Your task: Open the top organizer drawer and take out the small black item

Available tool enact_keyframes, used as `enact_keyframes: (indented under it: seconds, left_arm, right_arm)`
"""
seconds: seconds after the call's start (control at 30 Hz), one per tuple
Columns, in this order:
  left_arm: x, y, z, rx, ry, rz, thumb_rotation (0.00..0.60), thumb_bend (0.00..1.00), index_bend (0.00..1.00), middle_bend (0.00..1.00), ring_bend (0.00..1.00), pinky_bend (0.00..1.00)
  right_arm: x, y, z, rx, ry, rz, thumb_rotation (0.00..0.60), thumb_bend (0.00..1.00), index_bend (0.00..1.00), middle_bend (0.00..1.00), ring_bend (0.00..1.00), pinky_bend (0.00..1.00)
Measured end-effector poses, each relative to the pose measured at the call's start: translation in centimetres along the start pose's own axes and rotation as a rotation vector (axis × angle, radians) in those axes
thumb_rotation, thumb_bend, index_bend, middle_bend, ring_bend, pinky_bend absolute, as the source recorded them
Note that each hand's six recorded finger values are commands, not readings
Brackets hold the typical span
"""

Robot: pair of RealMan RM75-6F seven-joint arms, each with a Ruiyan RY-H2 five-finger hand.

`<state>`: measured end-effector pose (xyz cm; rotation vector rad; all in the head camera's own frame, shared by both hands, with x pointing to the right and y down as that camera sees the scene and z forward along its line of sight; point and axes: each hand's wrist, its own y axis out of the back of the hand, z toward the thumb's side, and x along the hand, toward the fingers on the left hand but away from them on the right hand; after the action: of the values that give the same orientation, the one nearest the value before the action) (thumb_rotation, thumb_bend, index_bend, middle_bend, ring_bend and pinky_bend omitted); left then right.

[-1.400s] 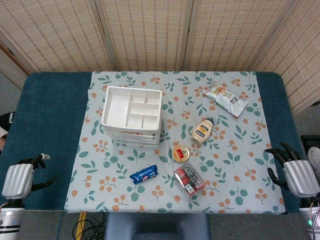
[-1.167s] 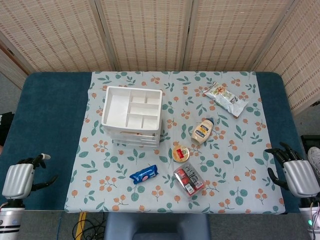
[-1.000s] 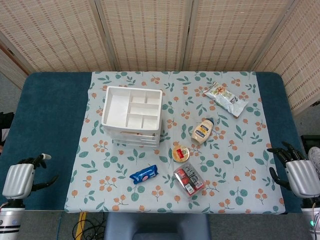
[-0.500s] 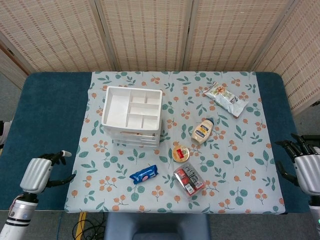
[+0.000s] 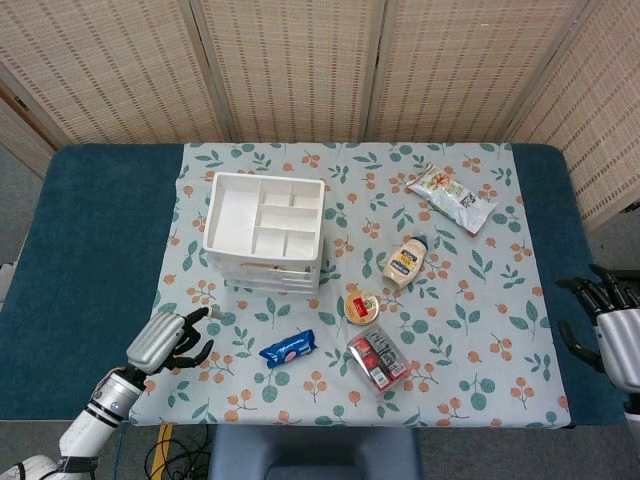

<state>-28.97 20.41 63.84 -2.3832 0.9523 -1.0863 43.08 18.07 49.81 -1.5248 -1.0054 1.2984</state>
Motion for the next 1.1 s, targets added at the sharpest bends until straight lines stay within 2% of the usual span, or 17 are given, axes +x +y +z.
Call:
enact_keyframes:
  seconds: [0.17, 0.47, 0.77, 1.1]
  left_arm:
    - [1.6, -1.6, 0.7, -0.168, 0.008, -0.054, 0.600, 0.49, 0.10, 1.00, 1.00, 1.00]
    - [4.1, -3.6, 1.6, -0.548, 0.043, -0.073, 0.600, 0.49, 0.09, 1.00, 1.00, 1.00]
    - [5.9, -5.2, 2.1, -0.752, 0.051, -0.048, 0.600, 0.49, 0.13, 1.00, 1.00, 1.00]
    - [7.6, -5.9, 2.4, -0.821, 0.033, -0.034, 0.600, 0.49, 0.14, 1.00, 1.00, 1.00]
  right_arm:
    - [0.1, 0.0, 0.0, 0.000, -0.002, -0.001, 0.600, 0.43, 0.23, 0.30, 0.15, 0.24]
    - [0.0, -0.4, 0.0, -0.011, -0.008, 0.006, 0.600, 0.43, 0.23, 0.30, 0.15, 0.24]
    - [-0.1, -0.7, 0.0, -0.016, -0.011, 0.014, 0.600, 0.43, 0.23, 0.30, 0.15, 0.24]
    - [0.0, -0.7, -0.2, -0.013, -0.021, 0.017, 0.600, 0.43, 0.23, 0.30, 0.15, 0.24]
